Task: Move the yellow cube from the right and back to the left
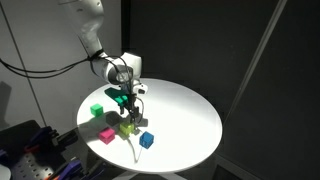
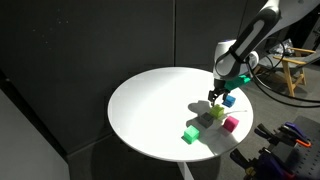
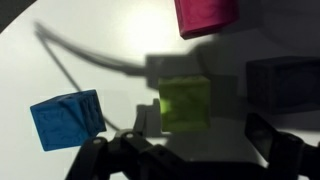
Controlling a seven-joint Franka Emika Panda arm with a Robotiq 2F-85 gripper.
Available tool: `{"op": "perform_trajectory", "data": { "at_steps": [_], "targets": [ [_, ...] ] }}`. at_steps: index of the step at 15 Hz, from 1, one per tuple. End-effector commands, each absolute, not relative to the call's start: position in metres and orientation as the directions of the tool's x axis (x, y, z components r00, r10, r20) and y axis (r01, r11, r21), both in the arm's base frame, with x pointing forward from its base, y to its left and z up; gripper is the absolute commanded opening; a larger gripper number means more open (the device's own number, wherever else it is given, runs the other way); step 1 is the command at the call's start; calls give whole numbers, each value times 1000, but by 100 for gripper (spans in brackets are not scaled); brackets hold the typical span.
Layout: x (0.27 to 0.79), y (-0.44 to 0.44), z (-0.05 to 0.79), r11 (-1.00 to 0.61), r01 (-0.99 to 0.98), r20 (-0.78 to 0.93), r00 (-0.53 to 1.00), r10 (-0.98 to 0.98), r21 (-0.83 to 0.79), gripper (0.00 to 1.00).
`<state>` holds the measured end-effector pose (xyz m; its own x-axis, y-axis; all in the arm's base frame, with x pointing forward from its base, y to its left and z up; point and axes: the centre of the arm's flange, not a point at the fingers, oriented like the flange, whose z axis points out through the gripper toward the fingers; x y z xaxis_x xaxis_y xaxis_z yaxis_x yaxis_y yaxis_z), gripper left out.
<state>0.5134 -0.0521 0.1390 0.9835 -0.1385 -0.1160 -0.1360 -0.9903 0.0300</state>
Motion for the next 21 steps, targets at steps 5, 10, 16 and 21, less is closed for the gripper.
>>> {"op": "perform_trajectory", "data": {
  "at_steps": [5, 10, 16, 21],
  "targets": [
    [508, -53, 141, -991, -131, -117, 984, -134, 26, 100],
    [510, -55, 133, -991, -128, -113, 985, -130, 22, 100],
    [511, -57, 124, -992, -128, -108, 986, -130, 24, 100],
    [509, -52, 123, -990, -136, -118, 983, -138, 32, 100]
  ]
}}
